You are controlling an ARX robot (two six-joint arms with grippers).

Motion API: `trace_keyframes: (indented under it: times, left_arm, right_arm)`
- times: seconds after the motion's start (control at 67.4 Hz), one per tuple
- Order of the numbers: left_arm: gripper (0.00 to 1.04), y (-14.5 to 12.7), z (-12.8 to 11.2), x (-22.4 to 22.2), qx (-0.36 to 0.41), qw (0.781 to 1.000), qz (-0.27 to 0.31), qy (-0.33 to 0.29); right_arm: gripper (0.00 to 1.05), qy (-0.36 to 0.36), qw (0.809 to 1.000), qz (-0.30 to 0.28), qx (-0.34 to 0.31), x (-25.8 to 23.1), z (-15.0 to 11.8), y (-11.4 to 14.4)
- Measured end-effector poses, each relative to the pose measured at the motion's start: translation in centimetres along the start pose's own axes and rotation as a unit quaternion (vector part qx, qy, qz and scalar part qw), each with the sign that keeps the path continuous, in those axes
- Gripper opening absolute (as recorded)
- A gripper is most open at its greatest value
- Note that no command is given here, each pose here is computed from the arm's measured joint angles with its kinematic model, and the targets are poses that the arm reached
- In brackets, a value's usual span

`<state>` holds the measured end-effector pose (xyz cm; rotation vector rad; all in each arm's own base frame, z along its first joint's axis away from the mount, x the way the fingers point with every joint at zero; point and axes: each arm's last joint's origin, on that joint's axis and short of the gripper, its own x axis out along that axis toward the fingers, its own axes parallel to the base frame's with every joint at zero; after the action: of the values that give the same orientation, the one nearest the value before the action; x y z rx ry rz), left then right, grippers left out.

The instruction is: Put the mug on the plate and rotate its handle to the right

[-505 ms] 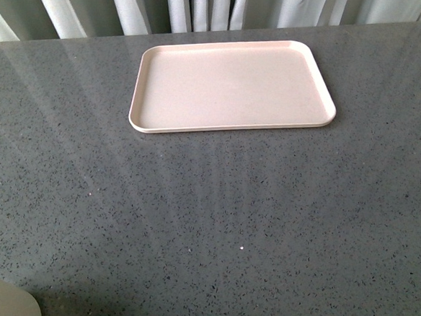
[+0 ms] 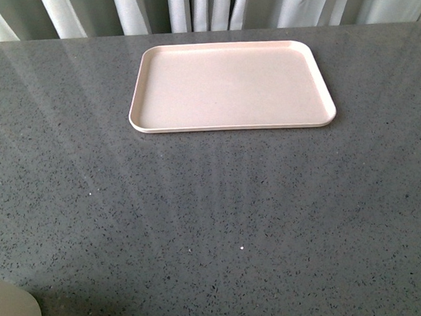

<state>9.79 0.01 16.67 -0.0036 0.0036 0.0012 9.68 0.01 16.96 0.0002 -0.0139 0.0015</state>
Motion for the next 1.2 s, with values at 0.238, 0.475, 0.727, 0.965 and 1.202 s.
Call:
trace_keyframes:
  times: [0.238, 0.475, 0.727, 0.965, 1.202]
  left_arm:
    - [0.95, 0.0, 0.4, 0.2, -0.042, 0.982, -0.044, 0.181]
    - [0.95, 1.0, 2.8, 4.2, -0.049, 0.939, -0.016, 0.339]
    - [0.95, 2.1, 2.2, 5.7, -0.035, 0.928, -0.007, 0.372]
    - [0.95, 2.3, 0.7, 6.8, -0.028, 0.914, -0.016, 0.406]
    - [0.95, 3.3, -0.3, 6.5, -0.026, 0.905, -0.033, 0.424]
  right_arm:
    - [0.96, 0.0, 1.0, 0.0, 0.0, 0.0, 0.0, 0.0]
    - [0.96, 0.0, 1.0, 0.0, 0.0, 0.0, 0.0, 0.0]
    - [0.96, 0.0, 1.0, 0.0, 0.0, 0.0, 0.0, 0.0]
    - [0.96, 0.0, 1.0, 0.0, 0.0, 0.0, 0.0, 0.0]
    - [0.96, 0.0, 1.0, 0.0, 0.0, 0.0, 0.0, 0.0]
